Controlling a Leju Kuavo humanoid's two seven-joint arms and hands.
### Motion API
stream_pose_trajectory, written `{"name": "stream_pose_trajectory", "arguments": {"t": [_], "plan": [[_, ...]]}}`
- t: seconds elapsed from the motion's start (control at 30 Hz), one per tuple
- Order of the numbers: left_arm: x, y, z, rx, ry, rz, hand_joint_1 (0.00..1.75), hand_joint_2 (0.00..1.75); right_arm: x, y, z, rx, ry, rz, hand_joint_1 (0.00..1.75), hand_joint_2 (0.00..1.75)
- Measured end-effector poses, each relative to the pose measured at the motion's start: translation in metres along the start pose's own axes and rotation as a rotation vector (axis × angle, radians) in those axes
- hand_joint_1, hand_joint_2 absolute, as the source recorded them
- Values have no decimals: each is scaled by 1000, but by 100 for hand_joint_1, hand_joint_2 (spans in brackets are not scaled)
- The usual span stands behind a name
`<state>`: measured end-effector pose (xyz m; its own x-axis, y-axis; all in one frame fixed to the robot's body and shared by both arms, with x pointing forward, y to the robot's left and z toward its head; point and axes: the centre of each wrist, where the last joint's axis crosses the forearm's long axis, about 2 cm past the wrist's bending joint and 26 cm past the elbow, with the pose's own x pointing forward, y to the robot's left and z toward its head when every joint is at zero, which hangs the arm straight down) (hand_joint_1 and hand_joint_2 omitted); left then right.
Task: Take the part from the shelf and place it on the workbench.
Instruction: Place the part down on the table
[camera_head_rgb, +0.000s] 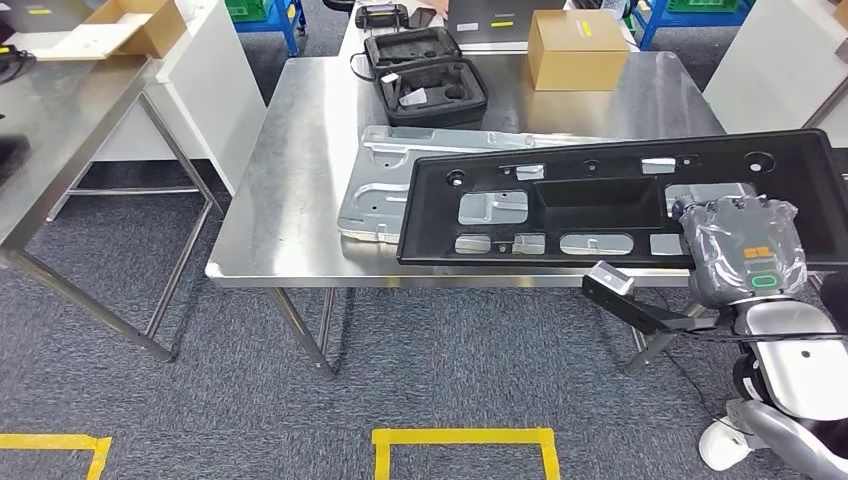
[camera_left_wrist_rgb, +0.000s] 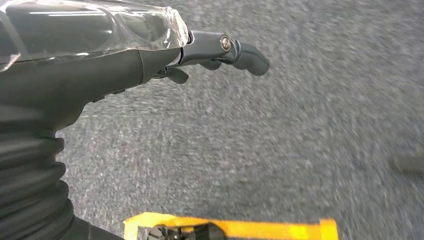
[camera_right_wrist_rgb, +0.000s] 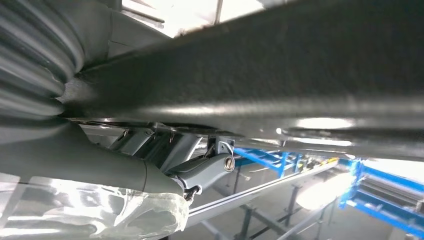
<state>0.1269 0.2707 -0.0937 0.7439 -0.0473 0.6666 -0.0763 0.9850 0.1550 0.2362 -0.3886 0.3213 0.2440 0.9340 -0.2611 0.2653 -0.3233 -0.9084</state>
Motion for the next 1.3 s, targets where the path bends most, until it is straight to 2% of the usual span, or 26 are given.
{"name": "stream_pose_trajectory", "arguments": {"t": [1.3], "plan": [[-2,1,1,-3,4,-4,0,175,9,0,0,-2,-23,-12,175,175]]}}
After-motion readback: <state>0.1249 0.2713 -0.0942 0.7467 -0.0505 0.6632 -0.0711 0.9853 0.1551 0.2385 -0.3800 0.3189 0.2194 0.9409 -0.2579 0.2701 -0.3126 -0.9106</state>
